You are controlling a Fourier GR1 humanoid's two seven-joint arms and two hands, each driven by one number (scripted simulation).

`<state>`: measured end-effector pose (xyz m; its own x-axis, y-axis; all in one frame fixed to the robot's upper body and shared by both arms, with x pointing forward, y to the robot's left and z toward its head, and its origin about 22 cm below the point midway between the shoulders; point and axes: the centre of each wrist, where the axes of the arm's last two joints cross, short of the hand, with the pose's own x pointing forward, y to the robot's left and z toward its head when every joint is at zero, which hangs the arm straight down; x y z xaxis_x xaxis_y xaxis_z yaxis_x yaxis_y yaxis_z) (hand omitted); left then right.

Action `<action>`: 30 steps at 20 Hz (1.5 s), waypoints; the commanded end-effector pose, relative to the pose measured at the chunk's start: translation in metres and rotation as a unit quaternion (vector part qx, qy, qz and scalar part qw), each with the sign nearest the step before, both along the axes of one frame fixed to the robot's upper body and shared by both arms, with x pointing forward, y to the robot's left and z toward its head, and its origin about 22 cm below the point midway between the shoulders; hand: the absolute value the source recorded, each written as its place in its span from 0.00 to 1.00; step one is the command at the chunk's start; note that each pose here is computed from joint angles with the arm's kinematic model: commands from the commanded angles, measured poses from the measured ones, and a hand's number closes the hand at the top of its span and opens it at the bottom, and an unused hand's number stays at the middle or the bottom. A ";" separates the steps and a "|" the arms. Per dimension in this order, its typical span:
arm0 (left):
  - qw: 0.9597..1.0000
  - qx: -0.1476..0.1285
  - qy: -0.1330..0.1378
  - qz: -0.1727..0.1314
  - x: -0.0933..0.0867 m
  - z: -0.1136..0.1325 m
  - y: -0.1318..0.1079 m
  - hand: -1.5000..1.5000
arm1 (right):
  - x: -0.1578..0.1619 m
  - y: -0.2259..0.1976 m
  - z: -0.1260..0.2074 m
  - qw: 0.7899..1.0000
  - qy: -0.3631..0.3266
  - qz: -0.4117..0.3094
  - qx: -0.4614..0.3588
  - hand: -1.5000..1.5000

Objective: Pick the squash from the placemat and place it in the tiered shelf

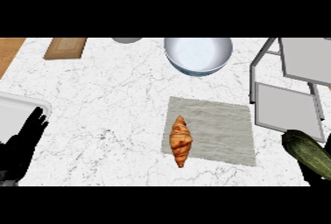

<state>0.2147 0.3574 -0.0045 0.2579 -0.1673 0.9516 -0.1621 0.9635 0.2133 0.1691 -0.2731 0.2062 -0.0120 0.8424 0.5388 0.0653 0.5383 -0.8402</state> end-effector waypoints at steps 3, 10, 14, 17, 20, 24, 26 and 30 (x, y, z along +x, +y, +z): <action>1.000 -0.008 0.005 -0.005 0.010 0.006 0.006 0.50 | -0.041 -0.016 0.057 0.997 -0.058 -0.011 0.039 1.00; 1.000 0.006 -0.003 -0.002 0.005 -0.006 -0.003 0.50 | -0.054 -0.045 0.110 0.991 -0.114 -0.045 0.053 1.00; 1.000 -0.006 -0.004 -0.028 0.022 0.020 -0.002 0.50 | -0.045 -0.066 0.151 0.986 -0.130 -0.099 0.016 1.00; 1.000 -0.004 -0.003 -0.021 0.013 -0.003 -0.008 0.50 | -0.050 -0.077 0.154 0.985 -0.117 -0.120 -0.028 1.00; 1.000 0.002 -0.006 -0.022 0.012 -0.012 -0.003 0.50 | -0.033 -0.069 0.164 0.985 -0.105 -0.132 -0.041 1.00; 0.999 0.007 -0.008 -0.039 0.021 0.009 -0.009 0.50 | -0.015 -0.075 0.192 0.981 -0.117 -0.147 -0.047 1.00; 1.000 -0.003 0.000 -0.026 0.025 -0.001 -0.014 0.50 | -0.009 -0.081 0.182 0.980 -0.112 -0.154 -0.048 1.00; 1.000 0.004 -0.003 -0.031 0.006 0.000 -0.019 0.50 | 0.007 -0.099 0.177 0.978 -0.107 -0.166 -0.065 1.00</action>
